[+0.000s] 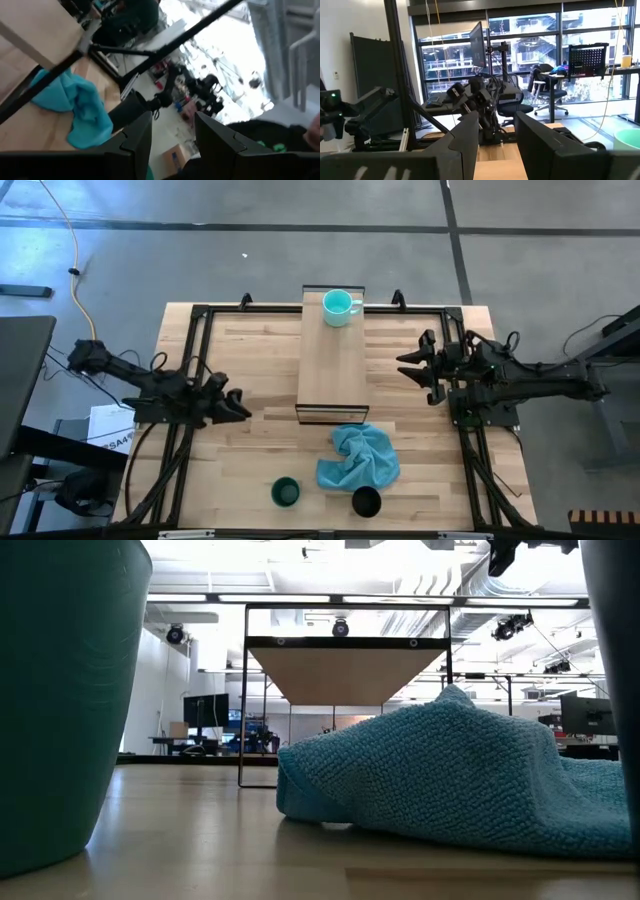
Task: Stack small to large cups/mugs on shelf
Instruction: Put the green cup on the shelf
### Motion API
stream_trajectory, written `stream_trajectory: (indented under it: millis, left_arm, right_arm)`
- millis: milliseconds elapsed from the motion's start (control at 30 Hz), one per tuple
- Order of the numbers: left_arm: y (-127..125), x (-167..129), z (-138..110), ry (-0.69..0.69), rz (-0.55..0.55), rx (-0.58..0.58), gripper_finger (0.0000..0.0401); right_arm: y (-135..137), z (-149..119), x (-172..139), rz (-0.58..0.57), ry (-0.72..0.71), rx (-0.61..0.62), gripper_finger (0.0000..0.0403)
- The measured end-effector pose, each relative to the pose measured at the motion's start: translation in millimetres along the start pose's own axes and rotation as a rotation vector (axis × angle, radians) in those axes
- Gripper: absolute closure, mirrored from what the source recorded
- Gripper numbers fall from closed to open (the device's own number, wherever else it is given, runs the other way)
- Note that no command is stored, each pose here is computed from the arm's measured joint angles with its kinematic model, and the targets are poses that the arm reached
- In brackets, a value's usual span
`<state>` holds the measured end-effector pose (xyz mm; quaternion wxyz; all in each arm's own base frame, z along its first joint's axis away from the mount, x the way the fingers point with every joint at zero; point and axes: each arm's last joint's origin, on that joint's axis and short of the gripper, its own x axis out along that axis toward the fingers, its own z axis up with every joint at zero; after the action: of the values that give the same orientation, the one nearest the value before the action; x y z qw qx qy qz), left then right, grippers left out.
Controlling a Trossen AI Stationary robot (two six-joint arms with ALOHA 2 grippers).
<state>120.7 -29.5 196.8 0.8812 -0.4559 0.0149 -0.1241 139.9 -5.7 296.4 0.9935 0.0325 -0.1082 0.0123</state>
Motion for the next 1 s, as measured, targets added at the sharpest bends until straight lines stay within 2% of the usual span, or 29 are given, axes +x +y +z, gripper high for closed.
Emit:
stream_trajectory:
  millis: [167,333,567,833,1000]
  left_arm:
    - [-17.0,22.7,2.2,0.116,0.062,0.041,0.0265]
    - [-32.7,50.6,0.3,0.304,0.207,0.085,0.0265]
    - [-57.9,94.7,-0.8,0.473,0.331,0.206,0.0265]
    - [-69.9,141.3,-26.6,0.678,0.504,0.338,0.0265]
    - [-72.8,163.4,-42.9,0.727,0.591,0.378,0.0265]
  right_arm:
    - [0.0,-0.1,0.0,0.0,0.001,0.01,0.0283]
    - [0.0,-0.3,0.0,0.0,0.003,0.021,0.0283]
    - [0.0,-2.1,0.0,0.003,0.022,0.049,0.0283]
    - [1.3,-4.9,-0.2,0.048,0.055,0.083,0.0283]
    - [2.1,-3.2,-2.6,0.066,0.047,0.083,0.0283]
